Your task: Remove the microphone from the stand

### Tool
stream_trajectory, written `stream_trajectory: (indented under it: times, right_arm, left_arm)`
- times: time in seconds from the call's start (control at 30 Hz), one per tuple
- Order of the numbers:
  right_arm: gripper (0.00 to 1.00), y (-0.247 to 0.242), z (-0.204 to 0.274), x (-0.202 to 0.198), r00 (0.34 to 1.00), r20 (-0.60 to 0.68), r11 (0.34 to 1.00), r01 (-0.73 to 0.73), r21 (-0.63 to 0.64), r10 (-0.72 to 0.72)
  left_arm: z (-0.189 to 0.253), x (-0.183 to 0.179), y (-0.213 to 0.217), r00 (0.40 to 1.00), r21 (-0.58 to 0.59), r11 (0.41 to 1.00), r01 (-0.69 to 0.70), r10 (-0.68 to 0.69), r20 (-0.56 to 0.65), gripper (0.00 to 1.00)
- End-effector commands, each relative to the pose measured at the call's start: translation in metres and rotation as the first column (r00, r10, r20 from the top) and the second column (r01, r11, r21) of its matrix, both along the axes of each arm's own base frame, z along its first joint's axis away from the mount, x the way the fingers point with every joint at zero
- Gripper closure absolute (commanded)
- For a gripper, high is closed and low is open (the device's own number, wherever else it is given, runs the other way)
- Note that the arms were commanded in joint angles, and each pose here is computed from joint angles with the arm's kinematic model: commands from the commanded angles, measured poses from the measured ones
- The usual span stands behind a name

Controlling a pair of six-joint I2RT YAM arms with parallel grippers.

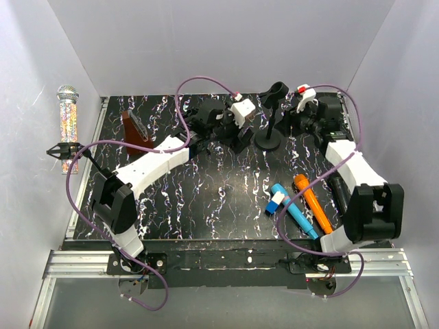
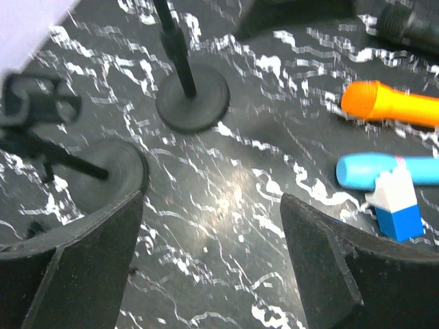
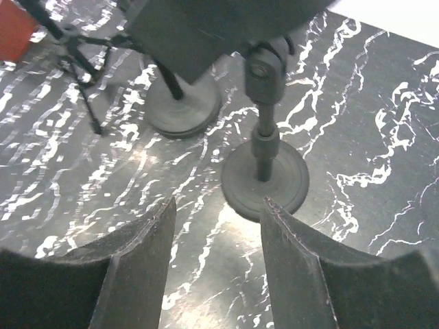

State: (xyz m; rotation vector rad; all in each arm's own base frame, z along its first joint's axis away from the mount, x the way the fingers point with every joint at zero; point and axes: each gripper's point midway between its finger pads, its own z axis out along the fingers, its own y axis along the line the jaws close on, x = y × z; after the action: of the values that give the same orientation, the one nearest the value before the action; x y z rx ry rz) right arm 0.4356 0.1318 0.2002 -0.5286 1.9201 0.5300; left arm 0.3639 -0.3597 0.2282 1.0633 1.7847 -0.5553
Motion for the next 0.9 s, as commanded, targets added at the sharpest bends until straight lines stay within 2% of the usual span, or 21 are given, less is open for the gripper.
stream_trajectory:
  times: [0.0,0.13,0.2,0.23,0.33,0.4,0.63,0.7,0.87]
  right_arm:
    - [0.40,0.011,0.063,-0.031,0.998,0.008,0.987,-0.060,0.149,0.059]
    - [0.36,0.010,0.109,-0.029,1.000,0.005,0.967,0.001,0.253,-0.002]
    - [0.36,0.008,0.131,-0.023,0.999,0.013,0.950,0.026,0.311,-0.031]
    - [0.31,0.008,0.145,-0.019,0.999,0.027,0.941,0.029,0.338,-0.040]
    - [0.22,0.011,0.166,-0.007,0.998,0.026,0.922,0.041,0.384,-0.055]
    - [0.20,0.009,0.173,0.003,0.996,0.031,0.918,0.062,0.393,-0.081]
    - [0.18,-0.004,0.177,0.045,0.980,0.048,0.916,0.163,0.365,-0.193]
    - [0.18,-0.005,0.168,0.054,0.979,0.038,0.916,0.171,0.362,-0.198]
    - [0.25,-0.001,0.127,0.064,0.982,-0.047,0.926,0.187,0.328,-0.182]
  left_arm:
    - [0.068,0.023,-0.018,0.987,-0.155,0.988,0.020,0.005,0.159,0.19]
    - [0.095,0.048,-0.027,0.957,-0.262,0.965,-0.013,0.088,0.277,0.20]
    - [0.100,0.056,-0.032,0.939,-0.278,0.961,0.006,0.090,0.333,0.19]
    - [0.102,0.060,-0.035,0.931,-0.273,0.962,0.019,0.083,0.354,0.19]
    - [0.100,0.072,-0.044,0.927,-0.272,0.962,0.017,0.086,0.365,0.20]
    - [0.098,0.078,-0.052,0.925,-0.282,0.959,0.029,0.082,0.372,0.20]
    - [0.097,0.097,-0.085,0.901,-0.276,0.960,0.046,0.080,0.427,0.24]
    - [0.093,0.101,-0.090,0.900,-0.268,0.962,0.046,0.076,0.429,0.25]
    - [0.075,0.099,-0.097,0.918,-0.232,0.970,0.068,0.031,0.396,0.29]
